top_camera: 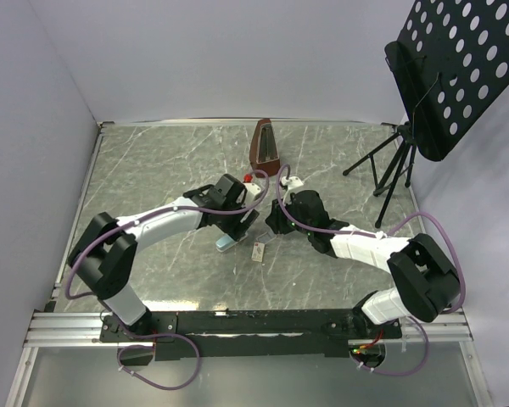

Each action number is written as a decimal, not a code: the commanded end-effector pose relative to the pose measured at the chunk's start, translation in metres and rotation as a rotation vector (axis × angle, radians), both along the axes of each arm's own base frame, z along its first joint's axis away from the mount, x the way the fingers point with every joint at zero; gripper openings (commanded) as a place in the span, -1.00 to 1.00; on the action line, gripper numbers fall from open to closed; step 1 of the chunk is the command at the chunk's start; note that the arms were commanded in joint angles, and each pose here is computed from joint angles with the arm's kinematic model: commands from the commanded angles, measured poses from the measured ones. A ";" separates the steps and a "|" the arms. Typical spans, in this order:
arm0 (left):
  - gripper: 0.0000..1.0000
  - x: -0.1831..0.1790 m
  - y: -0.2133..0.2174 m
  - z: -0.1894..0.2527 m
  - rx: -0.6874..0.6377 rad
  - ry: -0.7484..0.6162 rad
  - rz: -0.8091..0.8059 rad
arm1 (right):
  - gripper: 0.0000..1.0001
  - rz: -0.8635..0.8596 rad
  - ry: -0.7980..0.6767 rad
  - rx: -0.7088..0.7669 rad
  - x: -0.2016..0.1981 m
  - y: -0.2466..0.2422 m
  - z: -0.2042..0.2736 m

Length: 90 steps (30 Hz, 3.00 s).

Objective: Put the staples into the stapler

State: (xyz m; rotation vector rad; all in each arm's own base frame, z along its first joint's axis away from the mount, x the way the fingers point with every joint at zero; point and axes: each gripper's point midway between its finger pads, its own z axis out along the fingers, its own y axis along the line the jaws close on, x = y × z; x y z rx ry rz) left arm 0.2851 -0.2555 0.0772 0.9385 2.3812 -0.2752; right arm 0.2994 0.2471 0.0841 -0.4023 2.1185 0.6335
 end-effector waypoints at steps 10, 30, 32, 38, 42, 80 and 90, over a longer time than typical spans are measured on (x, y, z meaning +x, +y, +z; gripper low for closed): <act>0.03 -0.001 -0.002 -0.033 0.068 0.062 -0.041 | -0.18 -0.025 -0.060 0.052 0.009 -0.001 0.021; -0.34 0.063 0.153 -0.018 0.169 -0.022 0.440 | -0.18 -0.026 -0.052 0.054 0.009 -0.002 0.020; -0.20 0.062 0.164 -0.029 0.197 -0.003 0.468 | -0.18 -0.028 -0.054 0.055 0.009 -0.003 0.021; 0.30 0.062 0.154 -0.028 0.135 0.017 0.488 | -0.18 -0.041 -0.063 0.053 0.010 -0.006 0.022; 0.62 0.068 0.156 0.006 0.094 -0.064 0.518 | -0.18 -0.064 -0.069 0.059 0.010 -0.010 0.027; 0.99 -0.142 0.332 0.292 -0.884 -1.380 1.223 | 0.99 -0.826 -0.524 0.010 -0.073 -0.236 0.207; 0.99 -0.137 0.328 0.292 -0.875 -1.389 1.191 | 0.99 -0.808 -0.529 -0.027 -0.068 -0.233 0.204</act>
